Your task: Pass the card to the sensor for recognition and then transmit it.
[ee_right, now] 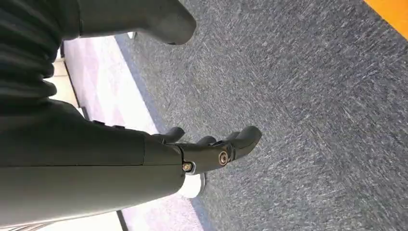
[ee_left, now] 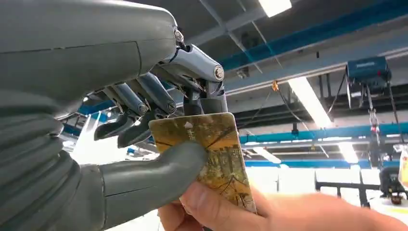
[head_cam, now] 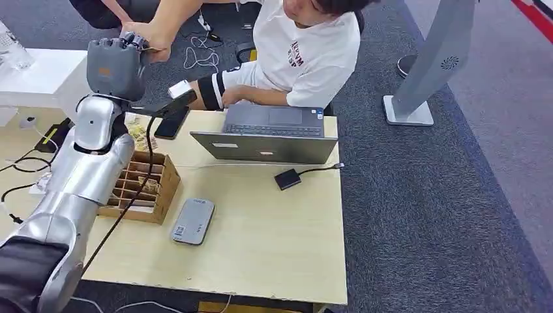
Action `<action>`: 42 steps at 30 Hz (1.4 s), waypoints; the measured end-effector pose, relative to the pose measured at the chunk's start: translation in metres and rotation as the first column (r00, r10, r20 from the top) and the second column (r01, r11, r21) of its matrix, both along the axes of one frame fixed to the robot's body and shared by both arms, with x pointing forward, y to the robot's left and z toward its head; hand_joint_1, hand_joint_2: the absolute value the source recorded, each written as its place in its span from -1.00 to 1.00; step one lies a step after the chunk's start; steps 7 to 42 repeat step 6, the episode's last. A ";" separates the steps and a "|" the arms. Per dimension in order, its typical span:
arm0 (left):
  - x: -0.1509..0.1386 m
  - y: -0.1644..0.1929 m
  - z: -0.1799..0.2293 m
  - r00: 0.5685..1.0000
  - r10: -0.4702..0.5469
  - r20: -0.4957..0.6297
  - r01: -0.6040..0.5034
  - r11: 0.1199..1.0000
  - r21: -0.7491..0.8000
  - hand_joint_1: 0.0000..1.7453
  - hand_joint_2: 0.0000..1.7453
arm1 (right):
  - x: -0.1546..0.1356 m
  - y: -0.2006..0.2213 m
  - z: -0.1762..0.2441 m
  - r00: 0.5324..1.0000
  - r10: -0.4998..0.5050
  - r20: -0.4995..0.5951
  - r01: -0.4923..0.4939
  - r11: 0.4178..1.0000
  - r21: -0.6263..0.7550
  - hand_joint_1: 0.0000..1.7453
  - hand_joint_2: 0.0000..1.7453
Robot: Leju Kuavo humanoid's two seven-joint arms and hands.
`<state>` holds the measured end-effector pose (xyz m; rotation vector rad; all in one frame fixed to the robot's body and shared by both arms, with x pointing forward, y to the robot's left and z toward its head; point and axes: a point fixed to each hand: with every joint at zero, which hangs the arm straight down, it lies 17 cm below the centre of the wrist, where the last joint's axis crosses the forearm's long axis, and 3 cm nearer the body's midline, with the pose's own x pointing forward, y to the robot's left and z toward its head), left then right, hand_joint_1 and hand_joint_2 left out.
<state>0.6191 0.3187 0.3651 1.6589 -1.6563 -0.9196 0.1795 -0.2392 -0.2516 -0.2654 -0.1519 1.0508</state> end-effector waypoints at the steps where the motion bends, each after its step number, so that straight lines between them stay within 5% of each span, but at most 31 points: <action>1: 0.002 0.000 -0.002 1.000 0.002 -0.004 -0.002 1.000 -0.004 -1.00 1.00 | 0.001 0.000 0.000 1.000 0.000 0.001 0.000 1.000 0.000 -1.00 1.00; 42: 0.003 -0.004 -0.005 1.000 -0.028 0.011 0.028 0.998 -0.052 -1.00 1.00 | 0.001 0.002 0.001 1.000 -0.006 -0.006 0.006 1.000 -0.004 -1.00 1.00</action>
